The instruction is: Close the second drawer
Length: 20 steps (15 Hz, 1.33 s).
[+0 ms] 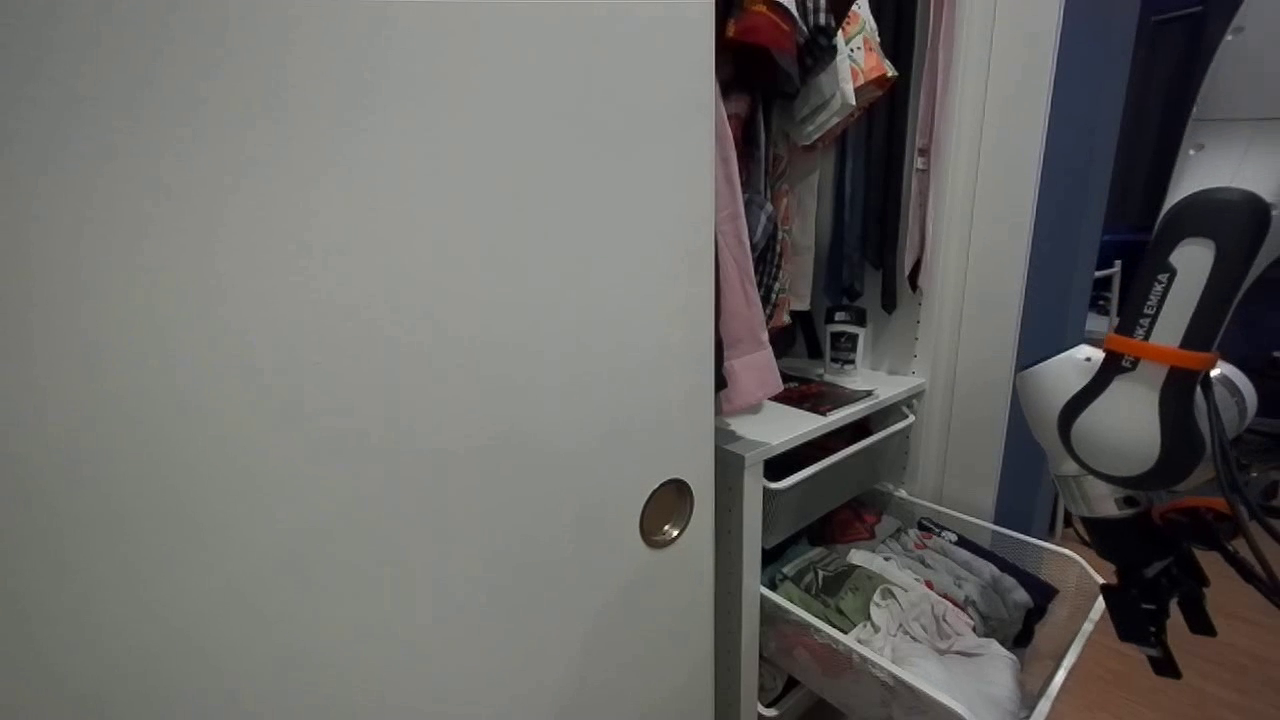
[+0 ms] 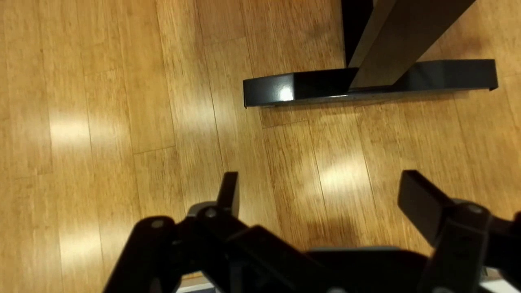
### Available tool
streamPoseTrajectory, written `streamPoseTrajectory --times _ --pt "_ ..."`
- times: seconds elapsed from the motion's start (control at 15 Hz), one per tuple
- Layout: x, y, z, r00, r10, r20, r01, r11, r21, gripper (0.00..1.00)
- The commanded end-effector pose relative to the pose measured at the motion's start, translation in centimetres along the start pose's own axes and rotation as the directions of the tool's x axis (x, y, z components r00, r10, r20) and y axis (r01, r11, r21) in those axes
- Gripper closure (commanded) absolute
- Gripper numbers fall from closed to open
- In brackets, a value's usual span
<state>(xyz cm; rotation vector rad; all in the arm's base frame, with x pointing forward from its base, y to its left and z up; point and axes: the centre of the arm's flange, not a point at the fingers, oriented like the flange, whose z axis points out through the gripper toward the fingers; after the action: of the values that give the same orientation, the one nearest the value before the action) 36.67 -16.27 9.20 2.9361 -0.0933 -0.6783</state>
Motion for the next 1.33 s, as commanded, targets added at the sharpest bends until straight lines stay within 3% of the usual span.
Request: streamPoseTrajectory --times 0.0,0.33,0.73,1.27 --pt "2.4 0.4 2.9 0.999 -0.023 0.041 0.022 1.0 0.011 0.0" --pt "5.6 -0.2 5.5 0.997 -0.001 -0.078 -0.002 0.999 -0.036 0.0" --pt "7.9 -1.3 6.3 0.981 -0.056 -0.186 0.065 0.997 0.042 0.0" --pt "9.7 -2.0 4.8 0.923 -0.19 -0.335 0.209 0.978 0.022 0.0"
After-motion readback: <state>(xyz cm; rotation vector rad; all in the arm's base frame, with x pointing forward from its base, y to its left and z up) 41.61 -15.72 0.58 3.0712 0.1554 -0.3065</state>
